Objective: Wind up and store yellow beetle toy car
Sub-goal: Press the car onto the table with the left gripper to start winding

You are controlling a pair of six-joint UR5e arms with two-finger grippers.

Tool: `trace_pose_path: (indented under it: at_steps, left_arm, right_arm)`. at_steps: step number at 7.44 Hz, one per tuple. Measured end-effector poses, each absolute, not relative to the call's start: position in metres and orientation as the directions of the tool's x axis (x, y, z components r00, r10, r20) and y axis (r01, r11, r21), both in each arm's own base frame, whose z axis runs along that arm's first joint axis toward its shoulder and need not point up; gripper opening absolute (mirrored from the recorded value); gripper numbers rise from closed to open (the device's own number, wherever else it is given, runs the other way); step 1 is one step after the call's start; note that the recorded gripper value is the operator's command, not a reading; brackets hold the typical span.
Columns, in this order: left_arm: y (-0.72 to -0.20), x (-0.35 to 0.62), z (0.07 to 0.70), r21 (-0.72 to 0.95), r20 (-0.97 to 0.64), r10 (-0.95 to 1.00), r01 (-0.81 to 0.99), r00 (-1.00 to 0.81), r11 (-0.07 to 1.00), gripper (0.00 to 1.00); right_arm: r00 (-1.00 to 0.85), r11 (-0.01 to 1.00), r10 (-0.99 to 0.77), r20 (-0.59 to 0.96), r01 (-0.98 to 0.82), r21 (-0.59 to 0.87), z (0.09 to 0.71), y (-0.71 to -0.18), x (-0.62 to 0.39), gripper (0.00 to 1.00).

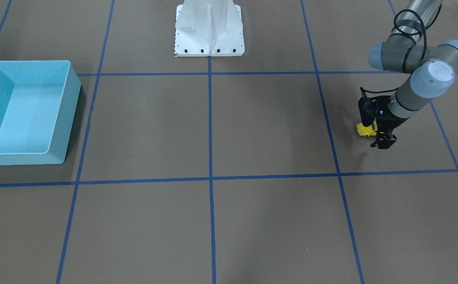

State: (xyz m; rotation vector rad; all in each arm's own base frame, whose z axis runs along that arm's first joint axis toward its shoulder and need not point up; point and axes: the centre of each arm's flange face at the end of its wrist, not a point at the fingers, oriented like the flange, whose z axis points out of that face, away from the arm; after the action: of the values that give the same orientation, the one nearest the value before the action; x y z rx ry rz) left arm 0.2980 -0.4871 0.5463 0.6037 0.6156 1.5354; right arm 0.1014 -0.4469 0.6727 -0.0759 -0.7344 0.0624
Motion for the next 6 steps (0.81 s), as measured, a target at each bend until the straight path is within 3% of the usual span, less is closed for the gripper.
trace_pose_path:
  at_steps: [6]
  left_arm:
    - [-0.4796, 0.2974, 0.5491, 0.716, -0.013, 0.997, -0.696, -0.074, -0.042, 0.98]
  right_arm:
    - [0.741, 0.995, 0.082, 0.667, -0.029, -0.09, 0.6727, -0.4469, 0.1014, 1.0]
